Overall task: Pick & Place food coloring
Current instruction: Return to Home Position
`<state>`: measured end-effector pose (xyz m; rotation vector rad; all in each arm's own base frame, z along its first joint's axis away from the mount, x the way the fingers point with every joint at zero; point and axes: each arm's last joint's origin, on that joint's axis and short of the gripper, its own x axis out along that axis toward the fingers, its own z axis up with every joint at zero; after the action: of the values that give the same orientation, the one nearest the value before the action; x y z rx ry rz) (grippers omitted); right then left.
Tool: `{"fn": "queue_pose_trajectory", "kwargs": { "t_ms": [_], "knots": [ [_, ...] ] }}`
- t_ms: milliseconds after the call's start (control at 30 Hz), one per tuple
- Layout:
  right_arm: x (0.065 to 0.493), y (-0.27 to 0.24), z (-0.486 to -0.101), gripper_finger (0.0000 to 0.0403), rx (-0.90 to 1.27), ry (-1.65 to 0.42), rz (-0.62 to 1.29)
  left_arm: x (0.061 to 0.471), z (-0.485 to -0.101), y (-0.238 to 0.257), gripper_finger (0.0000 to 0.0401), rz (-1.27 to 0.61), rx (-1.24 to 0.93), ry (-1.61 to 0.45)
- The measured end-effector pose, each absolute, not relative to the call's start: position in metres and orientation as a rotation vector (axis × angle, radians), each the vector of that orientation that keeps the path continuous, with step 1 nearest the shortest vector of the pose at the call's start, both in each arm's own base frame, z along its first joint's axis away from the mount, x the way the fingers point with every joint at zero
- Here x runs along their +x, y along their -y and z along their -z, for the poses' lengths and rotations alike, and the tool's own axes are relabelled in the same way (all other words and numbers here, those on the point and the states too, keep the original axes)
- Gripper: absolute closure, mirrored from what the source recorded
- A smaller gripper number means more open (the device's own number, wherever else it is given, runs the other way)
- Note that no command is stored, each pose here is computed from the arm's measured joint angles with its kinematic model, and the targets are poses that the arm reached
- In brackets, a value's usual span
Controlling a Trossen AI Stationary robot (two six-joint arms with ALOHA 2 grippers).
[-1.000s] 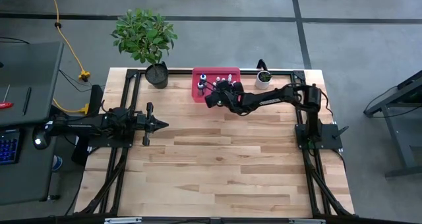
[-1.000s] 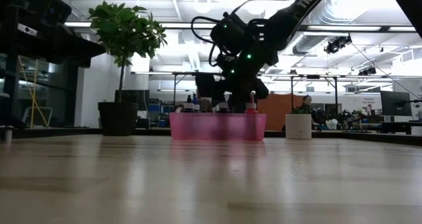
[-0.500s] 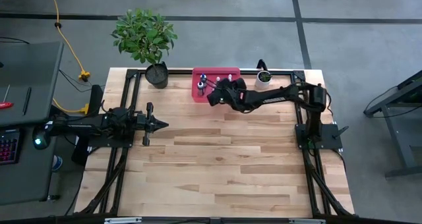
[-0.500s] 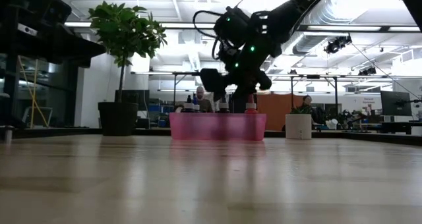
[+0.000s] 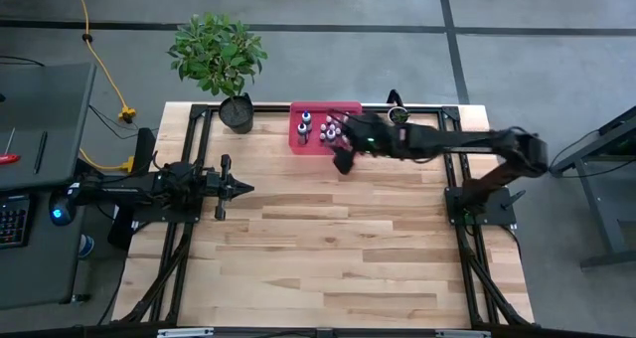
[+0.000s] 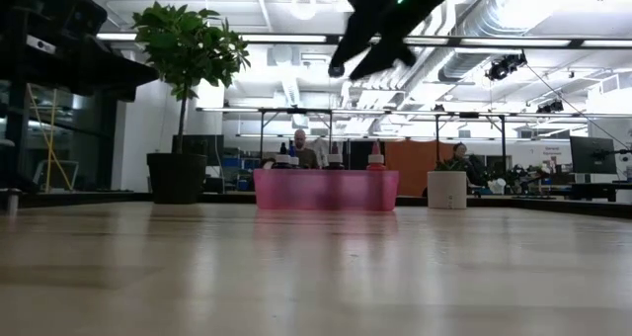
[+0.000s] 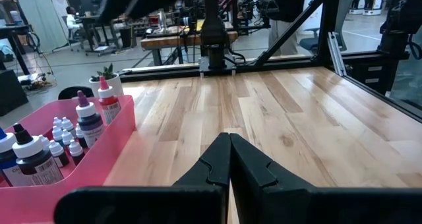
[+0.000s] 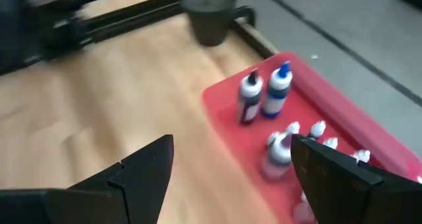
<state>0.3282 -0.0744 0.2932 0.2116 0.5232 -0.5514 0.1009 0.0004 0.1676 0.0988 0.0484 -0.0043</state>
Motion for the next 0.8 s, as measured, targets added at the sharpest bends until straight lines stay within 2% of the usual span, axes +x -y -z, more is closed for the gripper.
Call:
{"fn": "queue_pose_trajectory", "kwargs": {
  "t_ms": [133,233,433,600,800],
  "knots": [
    [0.295,0.056,-0.318,0.0109,0.213,-0.559,0.475,0.101,-0.168,0.0,0.0401,0.004,0.099,-0.048],
    [0.268,0.043,-0.321,0.0109,0.247,-0.543,0.46,0.101,-0.168,0.0,0.0401,0.004,0.099,-0.048],
    [0.212,0.018,-0.288,0.0109,0.362,-0.489,0.404,0.101,-0.168,0.0,0.0401,0.004,0.099,-0.048],
    [0.182,0.008,-0.268,0.0109,0.475,-0.336,0.308,0.101,-0.168,0.0,0.0401,0.004,0.099,-0.048],
    [0.16,0.0,-0.257,0.0109,0.392,-0.12,0.067,0.101,-0.168,0.0,0.0401,0.004,0.099,-0.049]
  ]
}}
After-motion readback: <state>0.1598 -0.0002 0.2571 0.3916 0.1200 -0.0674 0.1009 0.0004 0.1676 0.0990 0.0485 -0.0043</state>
